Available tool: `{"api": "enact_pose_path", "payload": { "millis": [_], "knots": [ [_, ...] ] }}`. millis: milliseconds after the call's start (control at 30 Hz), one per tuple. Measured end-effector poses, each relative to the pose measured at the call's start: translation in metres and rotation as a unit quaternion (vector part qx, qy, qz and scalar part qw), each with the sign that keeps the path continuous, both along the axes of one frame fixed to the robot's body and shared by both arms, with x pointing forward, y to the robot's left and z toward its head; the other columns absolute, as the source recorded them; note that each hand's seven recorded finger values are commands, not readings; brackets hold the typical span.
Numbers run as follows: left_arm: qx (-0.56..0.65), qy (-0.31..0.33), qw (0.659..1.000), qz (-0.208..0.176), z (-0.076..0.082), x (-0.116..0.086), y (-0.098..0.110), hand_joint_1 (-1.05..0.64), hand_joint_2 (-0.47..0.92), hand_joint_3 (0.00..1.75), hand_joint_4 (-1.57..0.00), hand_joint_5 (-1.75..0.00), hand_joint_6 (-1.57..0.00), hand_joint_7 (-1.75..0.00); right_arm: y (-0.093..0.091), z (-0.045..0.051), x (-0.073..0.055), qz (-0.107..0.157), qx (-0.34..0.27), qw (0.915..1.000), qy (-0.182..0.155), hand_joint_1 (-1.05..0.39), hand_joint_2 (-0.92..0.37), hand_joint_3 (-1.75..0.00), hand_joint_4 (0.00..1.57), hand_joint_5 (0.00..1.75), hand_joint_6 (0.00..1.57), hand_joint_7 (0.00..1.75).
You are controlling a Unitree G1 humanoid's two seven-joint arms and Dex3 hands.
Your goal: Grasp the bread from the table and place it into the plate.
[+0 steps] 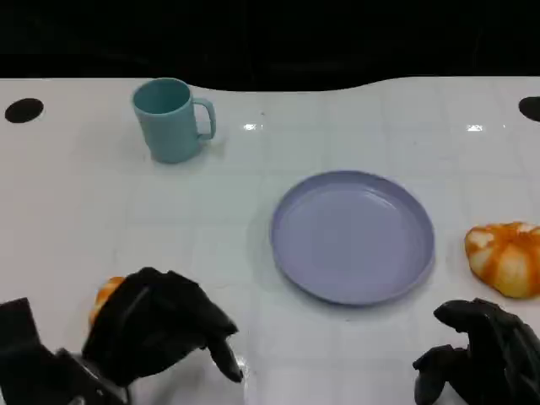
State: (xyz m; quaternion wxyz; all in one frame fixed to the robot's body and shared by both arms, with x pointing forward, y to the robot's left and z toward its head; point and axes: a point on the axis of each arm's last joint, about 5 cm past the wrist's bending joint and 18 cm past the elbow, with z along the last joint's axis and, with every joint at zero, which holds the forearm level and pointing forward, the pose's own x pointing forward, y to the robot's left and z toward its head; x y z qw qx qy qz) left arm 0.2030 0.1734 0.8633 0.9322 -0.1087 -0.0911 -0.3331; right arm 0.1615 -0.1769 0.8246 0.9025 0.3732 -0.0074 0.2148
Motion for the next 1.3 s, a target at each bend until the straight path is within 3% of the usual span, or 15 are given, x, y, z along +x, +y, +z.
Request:
{"api": "enact_pose_path", "payload": {
  "millis": [33, 100, 333, 433, 667, 900, 933, 1000, 1133, 1300],
  "knots": [
    [0.021, -0.016, 1.0, 0.005, 0.003, 0.0, 0.003, -1.05, 0.92, 0.18, -1.01, -0.74, -1.05, 0.0, 0.0, 0.0, 0.0, 0.0, 0.0, 1.0, 0.0, -0.59, -0.92, -0.31, 1.57, 0.6, 1.57, 0.23],
    [0.068, -0.038, 0.997, 0.014, 0.01, 0.0, 0.008, -1.05, 0.92, 0.16, -0.76, -0.94, -0.88, 0.0, 0.0, 0.0, 0.0, 0.0, 0.0, 1.0, 0.0, -0.58, -0.92, -0.31, 1.57, 0.59, 1.57, 0.22],
    [0.204, -0.109, 0.972, 0.045, 0.038, -0.001, 0.023, -1.05, 0.92, 0.15, -0.17, -1.47, -0.54, 0.0, 0.0, 0.0005, 0.001, 0.0, 0.001, 1.0, -0.001, -0.58, -0.92, -0.3, 1.57, 0.59, 1.57, 0.21],
    [0.286, -0.145, 0.945, 0.066, 0.047, -0.006, 0.026, -1.05, 0.92, 0.21, -0.03, -1.52, -0.38, 0.0, 0.0, 0.0004, 0.001, -0.001, 0.002, 1.0, -0.001, -0.58, -0.92, -0.3, 1.57, 0.6, 1.57, 0.21],
    [0.466, -0.226, 0.85, 0.095, 0.069, -0.018, 0.03, -1.05, 0.92, 0.28, 0.0, -1.31, -0.04, 0.0, 0.001, 0.0005, 0.001, -0.001, 0.002, 1.0, 0.0, -0.58, -0.92, -0.33, 1.57, 0.59, 1.57, 0.2],
    [0.58, -0.267, 0.762, 0.106, 0.078, -0.021, 0.024, -1.05, 0.92, 0.21, 0.0, -1.36, -0.08, -0.07, 0.001, 0.0007, 0.001, -0.005, 0.002, 1.0, 0.003, -0.59, -0.92, -0.33, 1.57, 0.61, 1.57, 0.23],
    [0.596, -0.273, 0.747, 0.11, 0.078, -0.021, 0.022, -1.05, 0.92, 0.2, 0.0, -1.43, -0.03, -0.31, 0.001, 0.0009, 0.001, -0.005, 0.002, 1.0, 0.004, -0.59, -0.92, -0.34, 1.57, 0.62, 1.57, 0.24],
    [0.622, -0.282, 0.721, 0.116, 0.075, -0.02, 0.02, -1.05, 0.92, 0.17, 0.0, -1.48, -0.01, -0.53, 0.002, 0.0026, 0.002, -0.006, 0.001, 1.0, 0.001, -0.59, -0.92, -0.34, 1.57, 0.62, 1.57, 0.25],
    [0.662, -0.284, 0.682, 0.123, 0.072, -0.018, 0.015, -1.05, 0.92, 0.11, 0.0, -1.5, 0.0, -0.74, 0.003, 0.0036, 0.002, -0.003, 0.0, 1.0, -0.001, -0.59, -0.92, -0.34, 1.57, 0.63, 1.57, 0.26],
    [0.692, -0.279, 0.653, 0.126, 0.068, -0.013, 0.011, -1.05, 0.86, 0.06, 0.0, -1.49, 0.0, -0.81, 0.004, 0.0047, 0.002, -0.004, -0.002, 1.0, -0.001, -0.6, -0.92, -0.34, 1.57, 0.63, 1.57, 0.25]
  ]
}}
